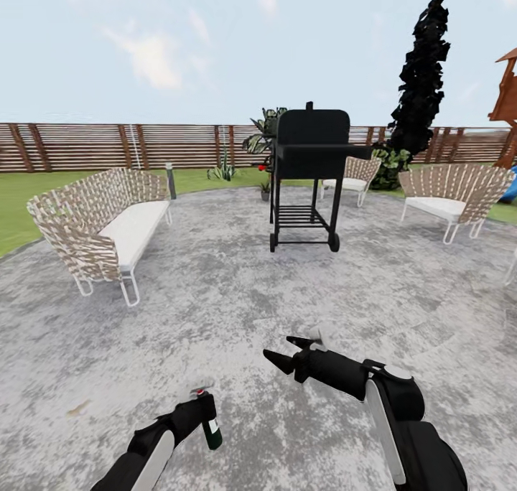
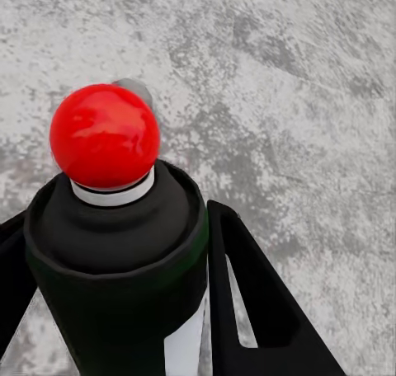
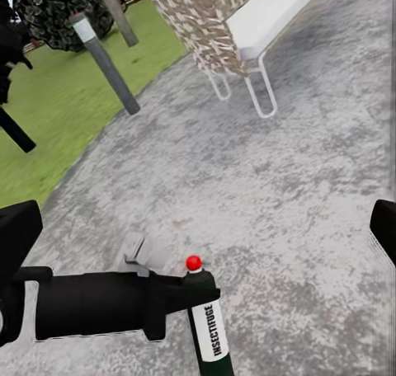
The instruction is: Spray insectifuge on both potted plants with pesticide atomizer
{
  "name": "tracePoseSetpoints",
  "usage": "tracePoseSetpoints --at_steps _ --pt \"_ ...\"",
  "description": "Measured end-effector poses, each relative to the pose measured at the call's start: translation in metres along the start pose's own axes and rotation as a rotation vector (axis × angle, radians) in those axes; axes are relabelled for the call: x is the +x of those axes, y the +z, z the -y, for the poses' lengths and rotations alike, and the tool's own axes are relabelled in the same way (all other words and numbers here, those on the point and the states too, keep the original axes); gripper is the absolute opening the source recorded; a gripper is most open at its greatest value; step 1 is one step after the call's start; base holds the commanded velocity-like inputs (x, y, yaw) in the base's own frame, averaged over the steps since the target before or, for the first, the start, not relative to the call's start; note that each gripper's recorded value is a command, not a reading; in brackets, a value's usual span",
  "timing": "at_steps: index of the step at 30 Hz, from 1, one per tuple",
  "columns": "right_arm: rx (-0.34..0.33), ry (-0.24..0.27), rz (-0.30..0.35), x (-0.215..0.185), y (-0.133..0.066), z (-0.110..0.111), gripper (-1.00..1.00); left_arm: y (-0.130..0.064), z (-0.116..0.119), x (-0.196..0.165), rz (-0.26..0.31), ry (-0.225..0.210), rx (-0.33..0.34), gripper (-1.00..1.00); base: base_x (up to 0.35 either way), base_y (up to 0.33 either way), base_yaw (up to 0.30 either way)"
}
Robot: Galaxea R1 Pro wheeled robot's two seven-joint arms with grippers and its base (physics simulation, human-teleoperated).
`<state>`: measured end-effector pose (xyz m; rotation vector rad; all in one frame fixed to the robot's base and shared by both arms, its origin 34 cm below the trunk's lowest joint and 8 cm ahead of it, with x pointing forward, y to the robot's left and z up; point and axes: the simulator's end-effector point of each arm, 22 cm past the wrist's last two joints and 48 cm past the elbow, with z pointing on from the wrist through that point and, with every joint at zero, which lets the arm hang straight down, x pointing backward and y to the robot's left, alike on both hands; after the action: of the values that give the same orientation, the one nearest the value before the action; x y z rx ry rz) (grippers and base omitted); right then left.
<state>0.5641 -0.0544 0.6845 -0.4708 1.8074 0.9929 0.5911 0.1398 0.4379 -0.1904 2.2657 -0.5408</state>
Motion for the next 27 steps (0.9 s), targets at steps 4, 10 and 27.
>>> tracePoseSetpoints --at_steps 4,10,27 --pt "0.002 0.002 -0.001 0.0 0.0 0.001 1.0 0.0 0.0 0.001 -0.001 0.0 -0.001 -1.0 0.337 0.0 0.0" --pt "0.006 0.002 0.001 -0.001 -0.003 0.004 1.0 0.0 0.0 0.001 -0.001 -0.001 0.0 -1.0 0.337 0.0 0.0" --pt "0.033 0.0 0.027 -0.017 -0.007 0.016 1.0 -0.033 0.019 -0.031 0.08 0.035 0.065 -1.0 0.337 0.0 0.181"
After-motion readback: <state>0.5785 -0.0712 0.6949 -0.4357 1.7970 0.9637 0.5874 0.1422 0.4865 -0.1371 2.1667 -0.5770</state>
